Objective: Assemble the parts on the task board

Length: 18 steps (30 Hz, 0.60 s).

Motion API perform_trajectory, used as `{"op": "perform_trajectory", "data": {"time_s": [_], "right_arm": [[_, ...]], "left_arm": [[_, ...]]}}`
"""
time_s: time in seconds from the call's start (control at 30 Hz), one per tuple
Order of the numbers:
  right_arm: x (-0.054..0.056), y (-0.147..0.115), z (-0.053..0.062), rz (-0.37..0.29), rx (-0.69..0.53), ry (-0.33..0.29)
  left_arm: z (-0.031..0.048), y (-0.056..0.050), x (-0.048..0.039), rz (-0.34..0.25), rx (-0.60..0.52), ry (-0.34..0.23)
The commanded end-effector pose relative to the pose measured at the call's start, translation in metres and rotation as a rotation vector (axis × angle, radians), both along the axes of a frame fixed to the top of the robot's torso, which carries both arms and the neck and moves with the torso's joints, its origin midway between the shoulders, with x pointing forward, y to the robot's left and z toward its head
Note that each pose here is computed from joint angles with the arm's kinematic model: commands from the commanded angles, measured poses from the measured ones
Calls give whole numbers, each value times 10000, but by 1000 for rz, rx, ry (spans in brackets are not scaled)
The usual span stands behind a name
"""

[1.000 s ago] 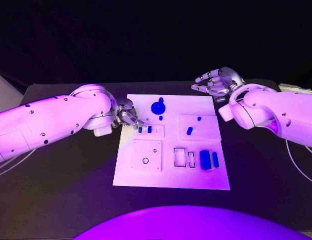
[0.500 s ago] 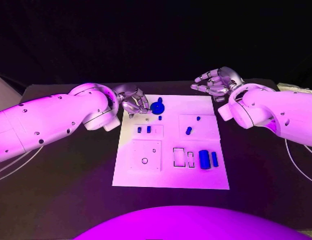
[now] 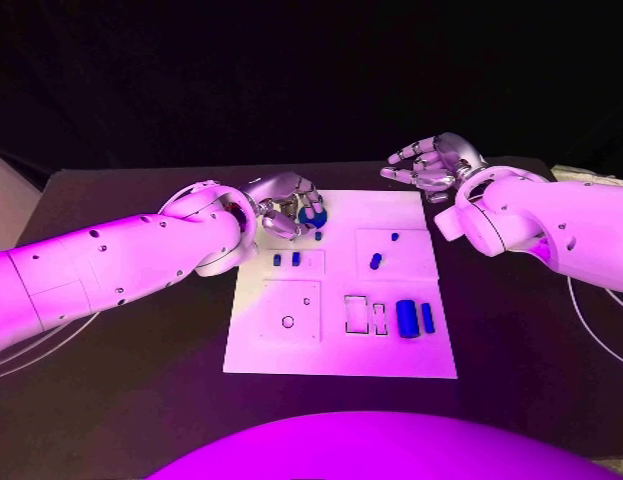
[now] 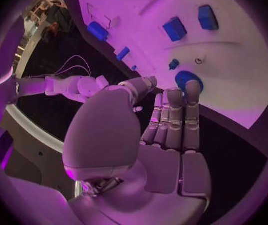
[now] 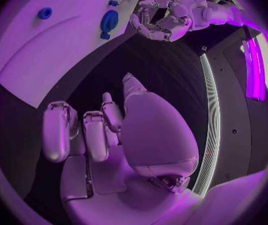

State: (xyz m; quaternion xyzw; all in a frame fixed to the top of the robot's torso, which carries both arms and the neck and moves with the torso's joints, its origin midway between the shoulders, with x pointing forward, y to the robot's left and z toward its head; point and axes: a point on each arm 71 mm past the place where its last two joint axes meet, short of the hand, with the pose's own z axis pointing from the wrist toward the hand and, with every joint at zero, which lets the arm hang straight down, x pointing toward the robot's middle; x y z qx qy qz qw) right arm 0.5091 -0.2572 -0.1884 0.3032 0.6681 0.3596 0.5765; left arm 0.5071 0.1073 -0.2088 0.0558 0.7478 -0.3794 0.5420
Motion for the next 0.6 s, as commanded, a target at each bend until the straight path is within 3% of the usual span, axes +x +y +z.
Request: {"op": "perform_trajectory", "data": {"time_s": [0.03, 0.3, 0.6], "right_arm": [[-1, 20, 5, 19, 0, -10], [-3, 31, 5, 22, 2, -10], [-5, 31, 6, 22, 2, -9]], "left_arm": [[-25, -82, -20, -90, 90, -119], [-157, -183, -8, -122, 185, -133], [-197, -228, 15, -124, 224, -137]]}}
